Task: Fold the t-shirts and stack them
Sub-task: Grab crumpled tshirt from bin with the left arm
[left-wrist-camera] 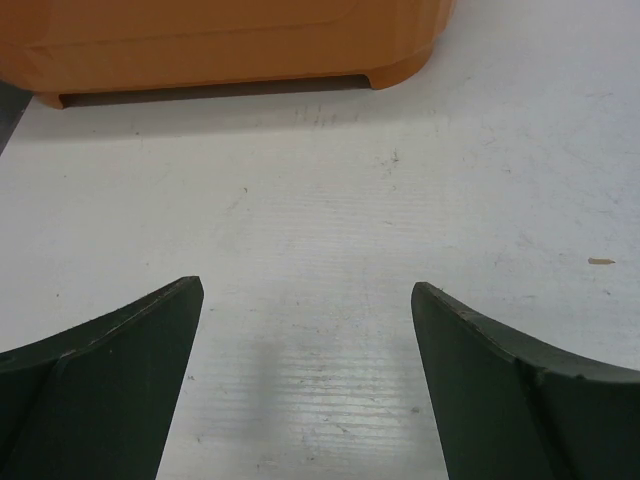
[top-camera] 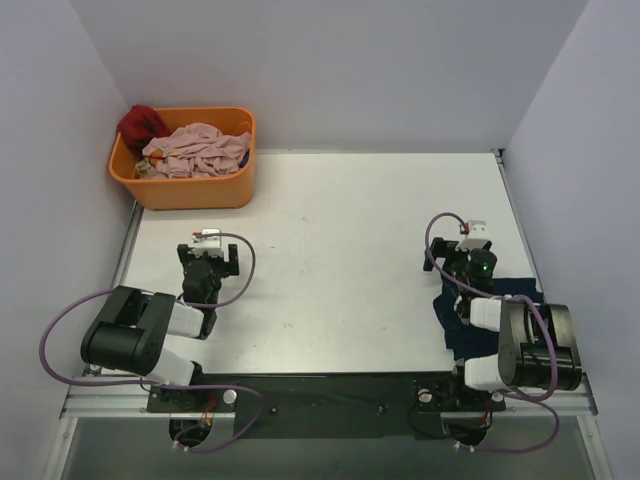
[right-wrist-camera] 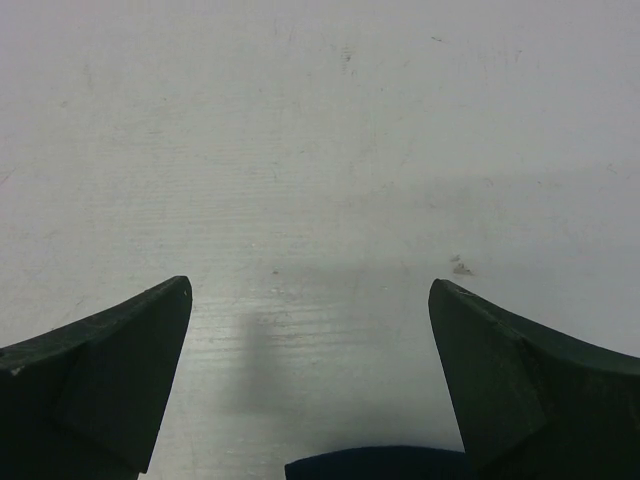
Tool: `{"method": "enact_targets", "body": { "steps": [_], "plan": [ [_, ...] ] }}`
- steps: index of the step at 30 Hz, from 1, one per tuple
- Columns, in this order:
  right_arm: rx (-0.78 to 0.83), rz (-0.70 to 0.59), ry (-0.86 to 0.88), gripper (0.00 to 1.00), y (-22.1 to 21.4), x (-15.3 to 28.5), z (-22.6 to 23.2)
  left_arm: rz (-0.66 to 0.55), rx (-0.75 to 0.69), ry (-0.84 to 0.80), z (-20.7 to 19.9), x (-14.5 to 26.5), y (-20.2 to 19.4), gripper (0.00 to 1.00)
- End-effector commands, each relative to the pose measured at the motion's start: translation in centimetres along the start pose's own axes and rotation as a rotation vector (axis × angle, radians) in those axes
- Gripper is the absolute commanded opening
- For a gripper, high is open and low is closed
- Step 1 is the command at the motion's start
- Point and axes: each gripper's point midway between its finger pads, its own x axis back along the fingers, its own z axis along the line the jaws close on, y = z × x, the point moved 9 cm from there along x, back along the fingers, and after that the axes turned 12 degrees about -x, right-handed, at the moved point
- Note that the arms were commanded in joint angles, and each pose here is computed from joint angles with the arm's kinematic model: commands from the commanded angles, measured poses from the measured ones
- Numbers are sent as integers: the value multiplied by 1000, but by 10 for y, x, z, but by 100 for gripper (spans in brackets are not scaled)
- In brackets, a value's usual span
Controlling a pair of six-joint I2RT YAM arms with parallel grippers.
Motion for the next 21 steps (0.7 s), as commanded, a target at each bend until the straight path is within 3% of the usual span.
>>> {"method": "enact_targets", "body": {
  "steps": [1, 4, 5, 6, 7, 8, 9, 10, 11, 12, 13, 14, 15, 16, 17, 21],
  "plan": [
    [-50, -91, 55, 100, 31, 7, 5, -68, 33, 27, 5, -7, 18, 97],
    [-77, -104, 61, 100, 45, 18, 7, -71, 35, 31, 6, -7, 18, 97],
    [-86, -166, 73, 100, 63, 24, 11, -82, 37, 26, 6, -7, 20, 97],
    [-143, -143, 69, 100, 65, 28, 12, -104, 15, -20, 4, -7, 22, 97],
    [-200, -224, 45, 100, 93, 35, 12, -142, -1, -12, 9, -1, 27, 97],
    [-378, -173, -14, 100, 91, 40, 11, -157, 3, -22, 9, 3, 30, 97],
    [-433, -241, -35, 100, 122, 50, 9, -184, 7, -37, 13, 14, 41, 97],
    [-483, -193, -33, 100, 124, 58, 11, -294, -6, -73, 19, 23, 69, 97],
    [-469, -198, 44, 100, 141, 65, 16, -236, -100, -154, 15, 27, 63, 97],
    [-460, -214, 75, 100, 149, 72, 19, -365, -131, -217, 18, 37, 99, 97],
    [-451, -224, 124, 100, 159, 77, 25, -292, -172, -308, 13, 43, 93, 97],
    [-440, -251, 156, 100, 171, 83, 31, -388, -172, -338, 17, 55, 125, 97],
    [-428, -238, 214, 100, 176, 87, 38, -336, -180, -406, 13, 62, 125, 97],
    [-422, -243, 243, 100, 185, 90, 43, -379, -177, -416, 18, 70, 148, 97],
    [-422, -214, 269, 100, 186, 91, 50, -317, -140, -429, 17, 73, 153, 97],
    [-272, -134, 336, 100, 195, 89, 89, -131, -82, -330, 33, 56, 209, 97]
  ]
}}
